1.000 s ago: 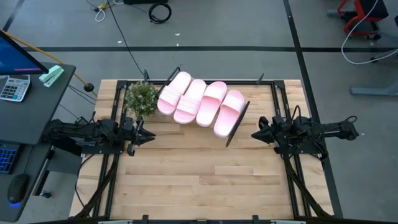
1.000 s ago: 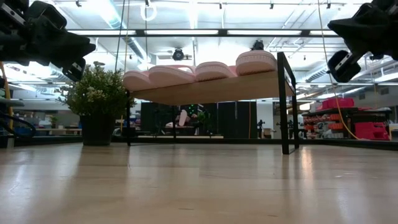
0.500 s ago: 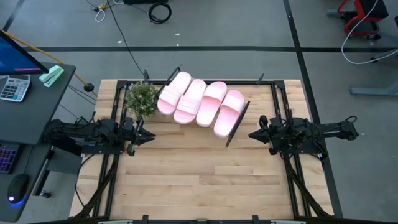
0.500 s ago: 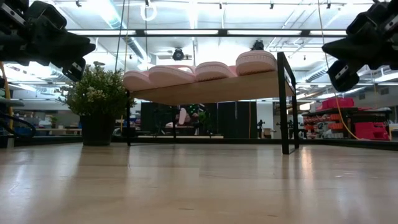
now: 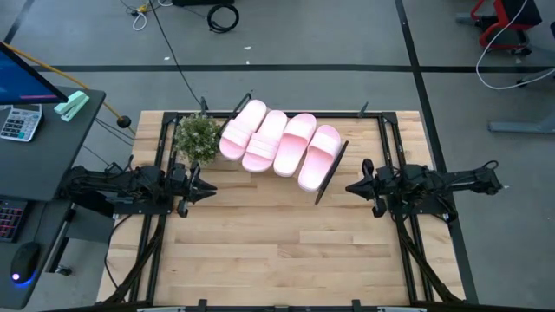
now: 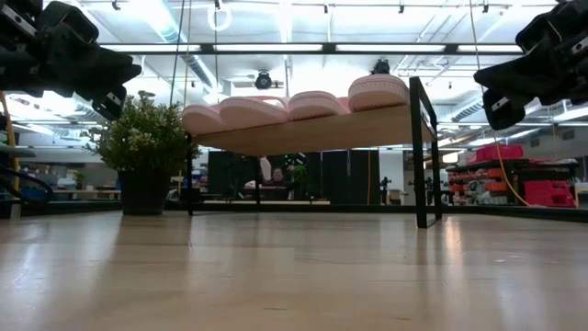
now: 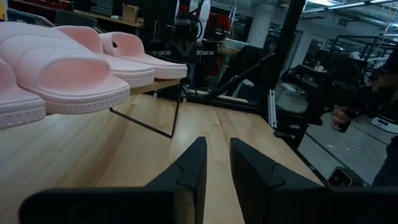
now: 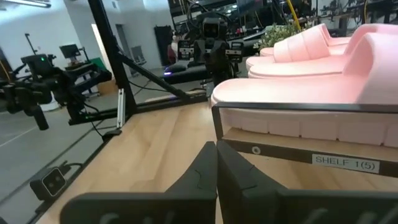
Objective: Pick and place slides into the shelf
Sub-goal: Return to Home Position
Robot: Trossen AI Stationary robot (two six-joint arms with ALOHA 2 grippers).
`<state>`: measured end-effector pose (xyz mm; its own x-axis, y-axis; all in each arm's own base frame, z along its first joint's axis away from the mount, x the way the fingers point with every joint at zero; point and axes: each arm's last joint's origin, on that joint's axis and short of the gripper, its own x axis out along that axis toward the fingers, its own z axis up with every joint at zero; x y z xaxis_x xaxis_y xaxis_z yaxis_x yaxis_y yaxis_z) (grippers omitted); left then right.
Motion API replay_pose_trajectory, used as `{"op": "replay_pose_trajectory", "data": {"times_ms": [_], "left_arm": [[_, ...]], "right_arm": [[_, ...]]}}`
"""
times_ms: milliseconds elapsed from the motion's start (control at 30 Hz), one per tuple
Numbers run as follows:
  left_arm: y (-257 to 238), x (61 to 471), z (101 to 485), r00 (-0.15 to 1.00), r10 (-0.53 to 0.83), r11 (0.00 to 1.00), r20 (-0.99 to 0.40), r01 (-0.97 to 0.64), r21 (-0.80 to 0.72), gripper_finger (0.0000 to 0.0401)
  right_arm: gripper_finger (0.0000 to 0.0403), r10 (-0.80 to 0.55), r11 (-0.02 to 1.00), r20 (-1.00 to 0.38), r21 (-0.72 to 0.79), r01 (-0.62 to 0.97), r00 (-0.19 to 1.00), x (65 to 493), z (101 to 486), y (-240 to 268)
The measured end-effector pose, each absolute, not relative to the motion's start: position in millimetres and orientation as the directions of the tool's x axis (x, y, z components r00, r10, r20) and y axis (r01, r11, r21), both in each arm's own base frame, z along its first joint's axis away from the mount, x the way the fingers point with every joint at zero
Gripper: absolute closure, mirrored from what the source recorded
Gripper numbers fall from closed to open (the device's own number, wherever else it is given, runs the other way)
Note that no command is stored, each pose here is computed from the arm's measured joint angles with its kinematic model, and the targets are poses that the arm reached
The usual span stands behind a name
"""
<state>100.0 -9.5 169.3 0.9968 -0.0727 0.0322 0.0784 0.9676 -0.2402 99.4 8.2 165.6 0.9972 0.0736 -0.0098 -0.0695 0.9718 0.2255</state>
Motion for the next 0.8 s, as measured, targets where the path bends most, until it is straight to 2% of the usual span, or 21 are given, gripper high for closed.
{"op": "replay_pose_trajectory", "data": {"times_ms": [500, 800], "left_arm": [[-9.5, 100.0, 169.1, 0.997, -0.073, 0.967, 0.032, 0.078, -0.241, 0.0319], [-9.5, 100.0, 169.1, 0.997, -0.073, 0.967, 0.032, 0.078, -0.241, 0.0330]], "right_arm": [[0.0394, 0.073, 0.957, -0.022, 0.283, -0.064, 0.997, 100.1, 164.6, 8.3], [0.0390, 0.071, 0.957, -0.025, 0.283, -0.061, 0.997, 99.5, 166.8, 8.2]]}}
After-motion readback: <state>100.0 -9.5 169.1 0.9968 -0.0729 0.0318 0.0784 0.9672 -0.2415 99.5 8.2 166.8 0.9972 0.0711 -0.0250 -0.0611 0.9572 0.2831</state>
